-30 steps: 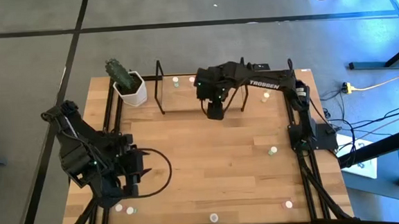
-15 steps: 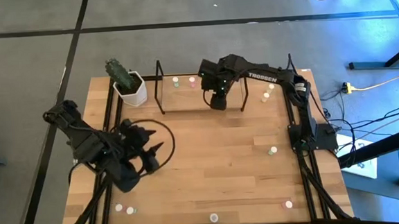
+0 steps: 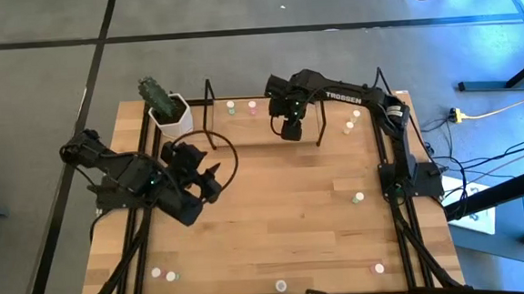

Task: Pick and place medicine bottles onto shelf by color
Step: Put the top white pill bottle on the shelf aligned with the other white pill bottle

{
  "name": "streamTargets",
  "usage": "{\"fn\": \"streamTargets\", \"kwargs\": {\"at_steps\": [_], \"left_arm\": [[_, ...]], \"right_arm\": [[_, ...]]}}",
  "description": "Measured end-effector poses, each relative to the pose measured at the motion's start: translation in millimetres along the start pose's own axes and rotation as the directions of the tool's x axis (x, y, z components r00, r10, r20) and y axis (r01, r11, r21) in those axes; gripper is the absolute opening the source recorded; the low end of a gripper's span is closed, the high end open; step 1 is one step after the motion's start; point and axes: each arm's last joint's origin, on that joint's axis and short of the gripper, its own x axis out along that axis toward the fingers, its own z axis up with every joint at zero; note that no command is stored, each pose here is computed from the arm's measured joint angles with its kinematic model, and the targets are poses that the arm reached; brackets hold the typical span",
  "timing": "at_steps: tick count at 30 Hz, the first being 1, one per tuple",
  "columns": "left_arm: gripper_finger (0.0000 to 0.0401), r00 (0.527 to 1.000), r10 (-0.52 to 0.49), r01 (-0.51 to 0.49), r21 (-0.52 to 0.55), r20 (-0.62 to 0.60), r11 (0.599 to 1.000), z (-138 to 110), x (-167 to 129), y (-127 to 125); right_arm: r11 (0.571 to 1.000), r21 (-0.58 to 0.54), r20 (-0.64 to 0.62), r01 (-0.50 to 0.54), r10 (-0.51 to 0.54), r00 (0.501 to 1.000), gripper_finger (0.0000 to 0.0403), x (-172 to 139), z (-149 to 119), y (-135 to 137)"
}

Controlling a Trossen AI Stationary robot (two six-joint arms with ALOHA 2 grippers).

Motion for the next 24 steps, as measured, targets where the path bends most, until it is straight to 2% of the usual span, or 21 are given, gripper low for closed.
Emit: {"fn": "streamTargets", "kwargs": {"at_steps": [24], "left_arm": [[0.0218, 1.000, 0.000, 0.000, -0.003, -0.021, 1.000, 0.5, 1.6, 0.4]], "right_arm": [[1.000, 0.001, 0.036, 0.011, -0.011, 0.999, 0.0165, -0.2, 3.7, -0.1]]}}
